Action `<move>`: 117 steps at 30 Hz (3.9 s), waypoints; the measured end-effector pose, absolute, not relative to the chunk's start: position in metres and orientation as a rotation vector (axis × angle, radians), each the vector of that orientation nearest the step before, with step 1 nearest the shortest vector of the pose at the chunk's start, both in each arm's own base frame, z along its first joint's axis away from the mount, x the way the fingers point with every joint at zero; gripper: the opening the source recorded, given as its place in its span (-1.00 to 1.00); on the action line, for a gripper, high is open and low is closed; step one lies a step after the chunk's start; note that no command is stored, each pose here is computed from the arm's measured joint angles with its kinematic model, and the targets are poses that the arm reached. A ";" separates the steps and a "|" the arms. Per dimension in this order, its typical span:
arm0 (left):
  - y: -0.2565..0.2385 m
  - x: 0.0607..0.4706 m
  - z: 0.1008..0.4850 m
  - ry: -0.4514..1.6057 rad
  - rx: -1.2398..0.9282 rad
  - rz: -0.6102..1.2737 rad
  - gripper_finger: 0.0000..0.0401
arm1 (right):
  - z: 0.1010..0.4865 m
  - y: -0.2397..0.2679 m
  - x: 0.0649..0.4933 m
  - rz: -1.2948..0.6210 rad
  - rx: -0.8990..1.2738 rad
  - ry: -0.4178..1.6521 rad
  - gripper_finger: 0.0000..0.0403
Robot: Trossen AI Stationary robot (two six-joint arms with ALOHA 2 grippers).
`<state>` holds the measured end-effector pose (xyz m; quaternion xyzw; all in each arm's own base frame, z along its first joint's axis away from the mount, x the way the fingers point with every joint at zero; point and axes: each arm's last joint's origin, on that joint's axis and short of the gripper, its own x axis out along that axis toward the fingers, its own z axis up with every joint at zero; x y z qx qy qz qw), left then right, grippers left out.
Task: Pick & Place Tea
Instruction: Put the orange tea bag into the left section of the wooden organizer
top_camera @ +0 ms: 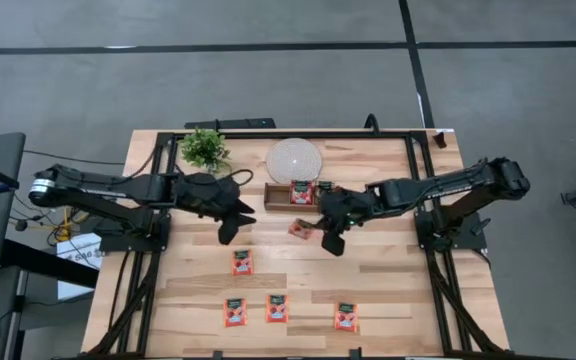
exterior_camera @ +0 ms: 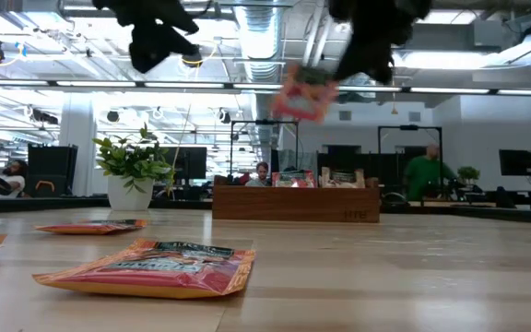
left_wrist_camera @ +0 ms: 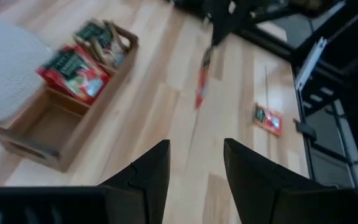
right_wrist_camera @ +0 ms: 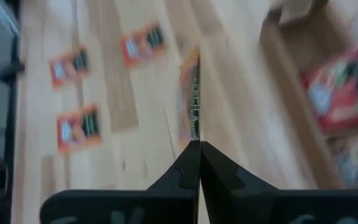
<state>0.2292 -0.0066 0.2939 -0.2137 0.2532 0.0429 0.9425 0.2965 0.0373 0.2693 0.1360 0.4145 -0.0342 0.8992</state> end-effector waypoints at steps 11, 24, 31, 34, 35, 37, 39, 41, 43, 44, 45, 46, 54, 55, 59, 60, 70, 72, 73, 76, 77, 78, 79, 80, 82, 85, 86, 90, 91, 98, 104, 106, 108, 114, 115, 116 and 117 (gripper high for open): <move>-0.010 0.279 0.279 0.376 -0.413 -0.035 -0.29 | 0.284 0.034 0.312 -0.110 0.227 0.788 -1.00; -0.009 0.296 0.266 0.354 -0.377 -0.017 -0.29 | 0.285 0.035 0.315 -0.088 0.212 0.755 -1.00; -0.005 0.297 0.269 0.310 -0.310 0.067 -0.29 | 0.285 0.035 0.316 -0.081 0.214 0.755 -1.00; -0.002 0.297 0.269 0.309 -0.311 0.080 -0.29 | 0.285 0.035 0.316 -0.080 0.214 0.755 -1.00; -0.001 0.296 0.269 0.310 -0.311 0.086 -0.29 | 0.285 0.036 0.315 -0.078 0.213 0.756 -1.00; 0.003 0.296 0.269 0.309 -0.313 0.098 -0.29 | 0.285 0.037 0.315 -0.073 0.213 0.756 -1.00; 0.005 0.296 0.269 0.308 -0.314 0.107 -0.29 | 0.285 0.039 0.315 -0.067 0.212 0.757 -1.00; 0.006 0.296 0.269 0.308 -0.316 0.103 -0.29 | 0.285 0.039 0.315 -0.065 0.211 0.757 -1.00; 0.006 0.296 0.269 0.310 -0.319 0.090 -0.29 | 0.285 0.039 0.315 -0.066 0.211 0.757 -1.00; 0.006 0.296 0.269 0.311 -0.321 0.082 -0.29 | 0.285 0.039 0.315 -0.066 0.211 0.757 -1.00; 0.006 0.296 0.269 0.312 -0.322 0.075 -0.29 | 0.285 0.039 0.315 -0.065 0.211 0.756 -1.00; 0.006 0.296 0.269 0.312 -0.324 0.070 -0.29 | 0.285 0.039 0.315 -0.066 0.211 0.756 -1.00; 0.005 0.297 0.270 0.309 -0.344 0.039 -0.29 | 0.286 0.034 0.316 -0.072 0.201 0.742 -1.00; 0.005 0.297 0.270 0.308 -0.350 0.039 -0.29 | 0.287 0.034 0.317 -0.071 0.202 0.737 -1.00; 0.005 0.297 0.270 0.301 -0.357 0.031 -0.29 | 0.288 0.034 0.318 -0.067 0.199 0.721 -1.00; 0.005 0.297 0.271 0.293 -0.358 0.029 -0.29 | 0.288 0.034 0.318 -0.066 0.198 0.721 -1.00; 0.005 0.298 0.274 0.261 -0.359 0.018 -0.29 | 0.288 0.034 0.318 -0.066 0.198 0.717 -1.00; 0.004 0.298 0.274 0.263 -0.362 0.013 -0.29 | 0.288 0.034 0.318 -0.066 0.198 0.717 -1.00; 0.004 0.298 0.274 0.263 -0.365 0.011 -0.29 | 0.288 0.034 0.318 -0.066 0.198 0.716 -1.00; 0.004 0.298 0.274 0.263 -0.371 0.011 -0.29 | 0.289 0.034 0.319 -0.065 0.199 0.705 -1.00; 0.004 0.298 0.274 0.264 -0.379 0.011 -0.29 | 0.290 0.035 0.319 -0.065 0.200 0.699 -1.00; 0.004 0.298 0.274 0.267 -0.384 0.005 -0.30 | 0.290 0.035 0.319 -0.064 0.200 0.695 -1.00; 0.004 0.298 0.274 0.269 -0.386 -0.001 -0.32 | 0.290 0.035 0.319 -0.064 0.200 0.694 -1.00; 0.004 0.298 0.274 0.271 -0.389 -0.004 -0.34 | 0.290 0.035 0.319 -0.064 0.200 0.694 -1.00; 0.004 0.298 0.274 0.269 -0.396 -0.003 -0.40 | 0.290 0.035 0.319 -0.064 0.200 0.694 -1.00; 0.004 0.298 0.274 0.266 -0.396 -0.004 -0.52 | 0.290 0.035 0.319 -0.064 0.200 0.694 -1.00; 0.004 0.298 0.274 0.266 -0.396 -0.004 -0.55 | 0.290 0.034 0.319 -0.066 0.200 0.694 -1.00; 0.004 0.298 0.275 0.263 -0.396 -0.005 -0.70 | 0.290 0.034 0.319 -0.067 0.200 0.693 -1.00; 0.004 0.298 0.275 0.260 -0.396 -0.005 -0.74 | 0.290 0.034 0.319 -0.067 0.199 0.693 -1.00; 0.004 0.298 0.274 0.271 -0.396 -0.002 -0.99 | 0.290 0.034 0.320 -0.068 0.199 0.687 -1.00; 0.004 0.297 0.272 0.289 -0.403 0.015 -1.00 | 0.291 0.034 0.321 -0.068 0.202 0.673 -1.00; 0.005 0.297 0.272 0.286 -0.401 0.031 -1.00 | 0.291 0.032 0.321 -0.072 0.203 0.673 -1.00; 0.005 0.297 0.272 0.284 -0.399 0.043 -1.00 | 0.291 0.031 0.321 -0.075 0.206 0.673 -1.00; 0.005 0.297 0.272 0.283 -0.405 0.051 -1.00 | 0.291 0.031 0.321 -0.074 0.207 0.672 -1.00; 0.005 0.297 0.272 0.282 -0.404 0.054 -1.00 | 0.291 0.031 0.321 -0.074 0.207 0.672 -1.00; 0.006 0.297 0.272 0.282 -0.403 0.056 -1.00 | 0.291 0.031 0.321 -0.074 0.206 0.672 -1.00; 0.006 0.297 0.272 0.282 -0.403 0.058 -1.00 | 0.291 0.031 0.321 -0.074 0.206 0.673 -1.00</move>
